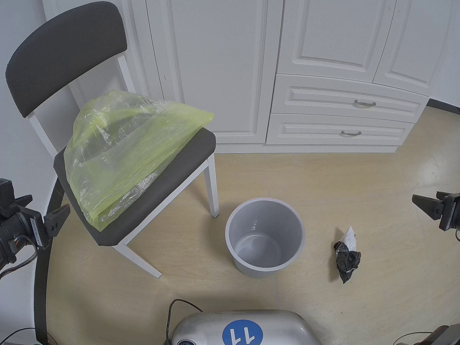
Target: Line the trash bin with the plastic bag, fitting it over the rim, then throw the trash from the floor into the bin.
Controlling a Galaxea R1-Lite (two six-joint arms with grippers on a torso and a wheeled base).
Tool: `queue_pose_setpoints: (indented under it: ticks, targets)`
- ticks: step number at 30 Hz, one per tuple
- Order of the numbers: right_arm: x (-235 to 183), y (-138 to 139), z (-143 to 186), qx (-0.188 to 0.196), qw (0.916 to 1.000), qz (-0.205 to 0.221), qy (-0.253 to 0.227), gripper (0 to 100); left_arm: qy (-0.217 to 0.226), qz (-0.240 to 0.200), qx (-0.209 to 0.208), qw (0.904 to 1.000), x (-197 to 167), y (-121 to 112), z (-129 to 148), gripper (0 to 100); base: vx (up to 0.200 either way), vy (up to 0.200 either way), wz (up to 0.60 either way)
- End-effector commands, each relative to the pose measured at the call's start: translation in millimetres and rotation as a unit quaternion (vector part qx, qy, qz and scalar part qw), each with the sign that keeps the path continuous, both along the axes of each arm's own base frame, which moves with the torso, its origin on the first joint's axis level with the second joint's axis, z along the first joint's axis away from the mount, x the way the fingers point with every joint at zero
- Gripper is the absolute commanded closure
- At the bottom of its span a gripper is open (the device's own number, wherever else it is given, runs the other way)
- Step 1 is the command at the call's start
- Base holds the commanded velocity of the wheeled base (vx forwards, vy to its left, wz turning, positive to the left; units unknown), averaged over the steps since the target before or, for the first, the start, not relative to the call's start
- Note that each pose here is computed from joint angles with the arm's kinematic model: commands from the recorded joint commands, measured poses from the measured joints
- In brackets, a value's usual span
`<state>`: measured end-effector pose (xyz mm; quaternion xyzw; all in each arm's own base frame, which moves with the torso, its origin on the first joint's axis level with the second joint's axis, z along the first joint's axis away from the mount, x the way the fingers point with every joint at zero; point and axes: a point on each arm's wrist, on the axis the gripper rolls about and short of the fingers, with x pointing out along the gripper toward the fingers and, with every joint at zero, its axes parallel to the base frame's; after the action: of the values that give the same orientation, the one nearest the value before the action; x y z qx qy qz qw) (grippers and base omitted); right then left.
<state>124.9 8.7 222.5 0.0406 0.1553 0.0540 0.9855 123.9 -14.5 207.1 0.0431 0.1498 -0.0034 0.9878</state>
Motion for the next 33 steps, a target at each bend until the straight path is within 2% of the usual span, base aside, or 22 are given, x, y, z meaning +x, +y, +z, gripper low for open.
queue_pose_setpoints:
  ticks: [1, 7, 9, 12, 15, 21, 26, 33]
  targets:
    - [9.6, 20.1, 5.8, 0.028, 0.9993, 0.006, -0.023, 0, 0.038, -0.011, 0.035, 0.9986, 23.5, -25.6, -7.4, 0, 0.0, 0.0, 0.0]
    - [28.3, 56.3, 9.0, 0.045, 0.9971, -0.046, -0.039, 0, 0.031, -0.027, 0.066, 0.997, 15.7, -48.9, -7.3, 0, 0.0, 0.0, 0.0]
    - [32.6, 68.4, 8.3, 0.055, 0.9965, -0.051, -0.037, 0, 0.048, -0.016, 0.084, 0.9952, 17.5, -51.8, -16.5, 0, 0.0, 0.0, 0.0]
    - [35.1, 78.4, 3.8, 0.049, 0.9971, -0.052, -0.028, 0, 0.074, -0.001, 0.106, 0.9916, 23.1, -55.9, -31.9, 0, 0.0, 0.0, 0.0]
    - [36.0, 80.1, 2.0, 0.045, 0.9974, -0.051, -0.025, 0, 0.085, 0.004, 0.112, 0.99, 26.8, -59.7, -38.2, 0, 0.0, 0.0, 0.0]
    - [33.4, 78.5, -0.9, 0.039, 0.9978, -0.05, -0.02, 0, 0.131, 0.043, 0.154, 0.9783, 45.8, -69.2, -62.4, 0, 0.0, 0.0, 0.0]
    - [31.5, 77.3, 0.1, 0.041, 0.9977, -0.049, -0.022, 0, 0.122, 0.082, 0.15, 0.9776, 62.4, -72.8, -72.8, 0, 0.0, 0.0, 0.0]
    - [30.7, 75.7, 1.8, 0.044, 0.9975, -0.049, -0.027, 0, 0.117, 0.118, 0.145, 0.9754, 78.5, -64.6, -73.8, 0, 0.0, 0.0, 0.0]
